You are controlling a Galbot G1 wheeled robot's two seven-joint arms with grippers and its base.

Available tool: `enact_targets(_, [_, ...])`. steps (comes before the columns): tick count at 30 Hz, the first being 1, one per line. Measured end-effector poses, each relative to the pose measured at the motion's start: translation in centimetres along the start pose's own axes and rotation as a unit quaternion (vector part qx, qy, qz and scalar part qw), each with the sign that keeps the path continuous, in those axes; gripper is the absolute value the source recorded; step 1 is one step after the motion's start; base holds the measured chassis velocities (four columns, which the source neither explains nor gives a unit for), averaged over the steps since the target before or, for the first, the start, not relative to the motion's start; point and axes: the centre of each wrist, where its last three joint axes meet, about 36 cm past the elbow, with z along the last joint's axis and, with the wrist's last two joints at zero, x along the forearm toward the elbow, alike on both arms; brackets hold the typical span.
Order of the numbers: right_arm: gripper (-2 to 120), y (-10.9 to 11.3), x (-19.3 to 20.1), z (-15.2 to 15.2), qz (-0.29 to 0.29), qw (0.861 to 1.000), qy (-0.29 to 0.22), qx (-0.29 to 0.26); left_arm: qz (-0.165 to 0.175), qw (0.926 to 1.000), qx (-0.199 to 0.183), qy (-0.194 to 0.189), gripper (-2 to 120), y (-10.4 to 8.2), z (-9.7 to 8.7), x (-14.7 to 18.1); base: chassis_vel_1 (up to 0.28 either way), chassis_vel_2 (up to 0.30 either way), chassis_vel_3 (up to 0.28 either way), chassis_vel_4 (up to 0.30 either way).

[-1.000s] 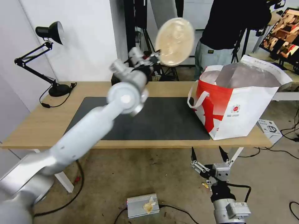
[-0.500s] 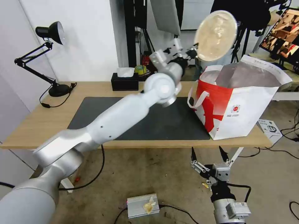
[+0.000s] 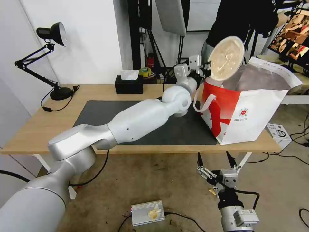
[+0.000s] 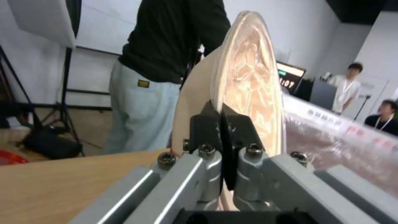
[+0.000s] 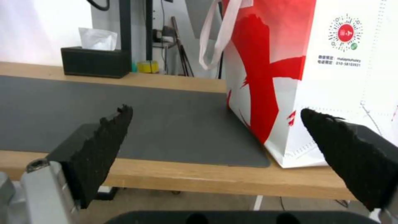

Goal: Pick up the trash from the table and place it into the takeout bag.

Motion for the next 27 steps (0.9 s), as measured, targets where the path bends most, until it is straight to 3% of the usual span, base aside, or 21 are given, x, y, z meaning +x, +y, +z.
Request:
enact_targets(5, [100,0.0,0.0,0.0,0.0,1.0,0.0,0.0,0.029,0.9974,-0.065,0.009,0,1.9,1.1,-0.3,0.0,0.0,0.0,0.0])
enact_targets(10, [100,0.0,0.0,0.0,0.0,1.0,0.0,0.0,0.045,0.9945,-0.093,0.018,0,3.1,1.9,-0.5,0.0,0.0,0.0,0.0])
enact_targets(19, [100,0.0,0.0,0.0,0.0,1.0,0.0,0.0,0.071,0.9907,-0.114,0.02,0,3.9,2.2,-0.7,0.0,0.0,0.0,0.0])
enact_targets(25, [100,0.0,0.0,0.0,0.0,1.0,0.0,0.0,0.109,0.9856,-0.129,0.007,0,4.4,1.6,-0.5,0.0,0.0,0.0,0.0])
enact_targets(27, [100,0.0,0.0,0.0,0.0,1.0,0.0,0.0,0.122,0.9834,-0.134,0.002,7,4.5,1.2,-0.2,0.0,0.0,0.0,0.0])
